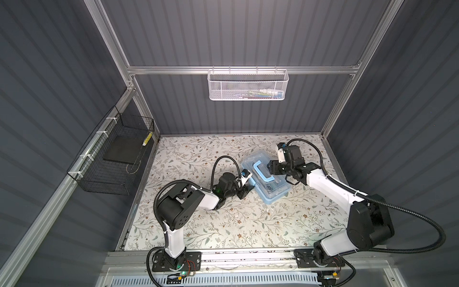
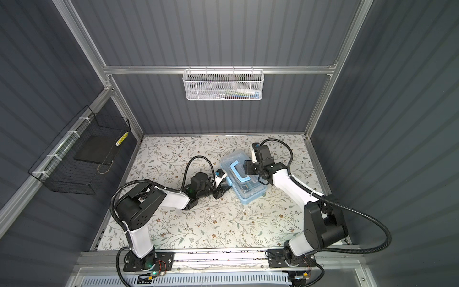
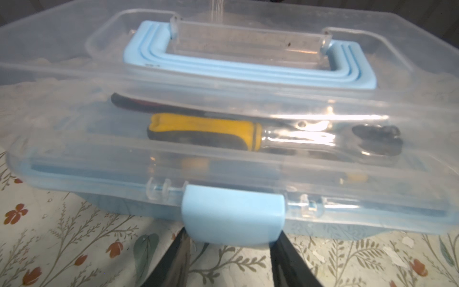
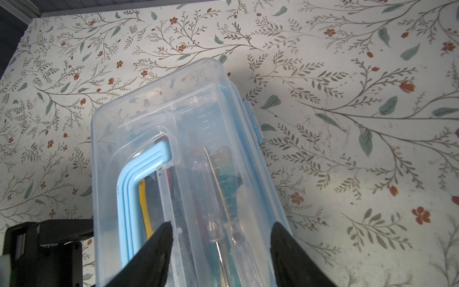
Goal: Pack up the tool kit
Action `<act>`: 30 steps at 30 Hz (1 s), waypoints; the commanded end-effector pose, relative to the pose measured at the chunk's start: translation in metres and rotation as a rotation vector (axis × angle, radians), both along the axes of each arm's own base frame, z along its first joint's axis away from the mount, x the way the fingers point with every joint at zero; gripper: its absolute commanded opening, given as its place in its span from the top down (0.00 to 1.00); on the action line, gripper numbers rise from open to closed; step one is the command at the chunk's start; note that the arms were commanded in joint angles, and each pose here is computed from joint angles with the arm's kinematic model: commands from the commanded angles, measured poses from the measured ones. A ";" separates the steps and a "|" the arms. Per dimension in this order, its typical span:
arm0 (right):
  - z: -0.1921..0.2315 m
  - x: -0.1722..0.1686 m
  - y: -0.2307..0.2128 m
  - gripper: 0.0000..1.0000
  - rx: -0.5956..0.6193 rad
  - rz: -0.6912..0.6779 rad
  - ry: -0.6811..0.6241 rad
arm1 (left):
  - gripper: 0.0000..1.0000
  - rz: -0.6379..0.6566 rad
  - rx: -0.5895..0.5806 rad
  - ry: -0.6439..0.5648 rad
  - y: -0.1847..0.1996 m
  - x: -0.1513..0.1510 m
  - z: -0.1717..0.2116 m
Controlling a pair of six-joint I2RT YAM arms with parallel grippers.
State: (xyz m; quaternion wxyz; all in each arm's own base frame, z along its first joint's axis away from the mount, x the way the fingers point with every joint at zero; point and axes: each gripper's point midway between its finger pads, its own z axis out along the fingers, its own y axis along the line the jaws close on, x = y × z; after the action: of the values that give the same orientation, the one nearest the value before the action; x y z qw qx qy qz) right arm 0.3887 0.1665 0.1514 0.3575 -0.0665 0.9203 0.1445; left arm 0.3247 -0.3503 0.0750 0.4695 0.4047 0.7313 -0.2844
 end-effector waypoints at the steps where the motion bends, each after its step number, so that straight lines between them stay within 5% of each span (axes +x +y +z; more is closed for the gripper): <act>1: -0.047 -0.030 0.000 0.36 -0.026 0.040 0.178 | 0.66 -0.016 -0.013 -0.058 -0.007 0.006 0.027; 30: -0.070 -0.041 0.007 0.38 -0.022 0.087 0.204 | 0.68 0.010 0.110 -0.023 -0.007 0.018 0.040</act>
State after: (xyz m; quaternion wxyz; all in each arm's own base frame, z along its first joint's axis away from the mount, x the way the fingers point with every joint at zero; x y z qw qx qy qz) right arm 0.3962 0.1707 0.1499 0.3867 -0.0789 0.9059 0.1534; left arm 0.3287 -0.3477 0.0789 0.4106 0.4318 0.7659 -0.2419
